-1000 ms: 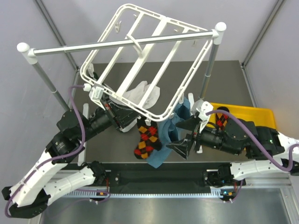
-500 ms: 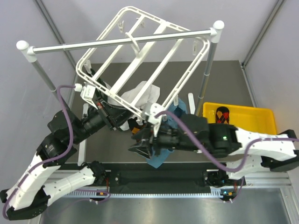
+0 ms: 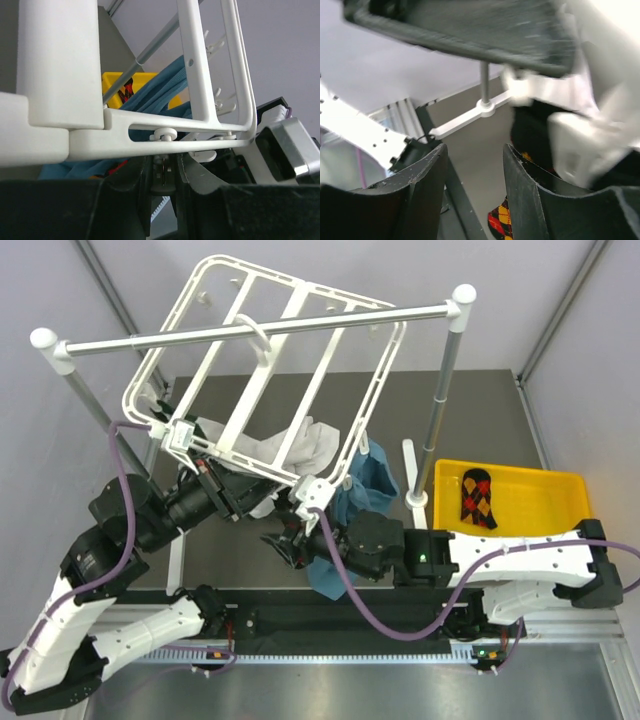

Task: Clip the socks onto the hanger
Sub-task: Open the clamp at the hanger.

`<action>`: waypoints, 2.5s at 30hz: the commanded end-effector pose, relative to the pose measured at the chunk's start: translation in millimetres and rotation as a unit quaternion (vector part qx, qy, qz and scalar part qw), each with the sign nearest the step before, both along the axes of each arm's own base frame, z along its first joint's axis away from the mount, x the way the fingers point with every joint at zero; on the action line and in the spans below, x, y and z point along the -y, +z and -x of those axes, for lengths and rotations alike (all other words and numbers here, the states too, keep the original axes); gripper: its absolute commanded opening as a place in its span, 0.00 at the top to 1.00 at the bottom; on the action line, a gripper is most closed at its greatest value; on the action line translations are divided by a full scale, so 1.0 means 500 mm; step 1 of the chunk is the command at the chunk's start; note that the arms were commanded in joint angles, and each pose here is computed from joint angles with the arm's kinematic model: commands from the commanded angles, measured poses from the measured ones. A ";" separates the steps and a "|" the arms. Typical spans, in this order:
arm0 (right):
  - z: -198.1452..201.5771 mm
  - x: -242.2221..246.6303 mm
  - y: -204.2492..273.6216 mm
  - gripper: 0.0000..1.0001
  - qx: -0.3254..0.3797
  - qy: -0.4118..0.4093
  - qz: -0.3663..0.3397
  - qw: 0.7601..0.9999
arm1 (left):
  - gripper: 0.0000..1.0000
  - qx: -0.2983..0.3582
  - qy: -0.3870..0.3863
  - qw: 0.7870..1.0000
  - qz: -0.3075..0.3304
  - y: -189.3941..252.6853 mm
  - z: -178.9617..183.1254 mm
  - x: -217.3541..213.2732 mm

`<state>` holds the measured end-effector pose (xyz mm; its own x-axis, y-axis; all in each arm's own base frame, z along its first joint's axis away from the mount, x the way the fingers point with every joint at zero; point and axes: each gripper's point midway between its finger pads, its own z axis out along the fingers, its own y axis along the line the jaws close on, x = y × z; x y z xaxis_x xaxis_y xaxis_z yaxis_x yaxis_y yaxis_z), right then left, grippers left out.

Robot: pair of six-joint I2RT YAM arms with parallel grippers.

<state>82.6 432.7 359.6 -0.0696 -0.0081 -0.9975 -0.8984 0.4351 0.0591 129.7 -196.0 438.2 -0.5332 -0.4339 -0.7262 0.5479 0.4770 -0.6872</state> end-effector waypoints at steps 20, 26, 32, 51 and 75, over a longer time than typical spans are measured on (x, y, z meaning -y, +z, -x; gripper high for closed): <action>0.004 0.049 0.168 0.54 0.049 0.067 -0.106 0.991 | 1.00 0.000 -0.018 0.999 0.027 0.026 0.019 0.000; 0.013 0.077 0.144 0.39 0.046 0.077 -0.083 0.992 | 1.00 0.005 -0.016 0.999 0.028 0.029 0.019 -0.002; 0.091 0.107 0.117 0.14 0.093 0.187 -0.077 0.975 | 1.00 0.010 -0.019 0.999 0.030 0.032 0.024 -0.004; 0.066 0.035 0.139 0.27 0.155 0.166 -0.100 0.969 | 1.00 0.019 -0.019 0.999 0.042 0.047 0.030 -0.012; -0.005 0.069 0.199 0.53 0.155 0.054 -0.161 0.973 | 1.00 0.006 -0.031 0.999 0.034 0.032 0.021 0.013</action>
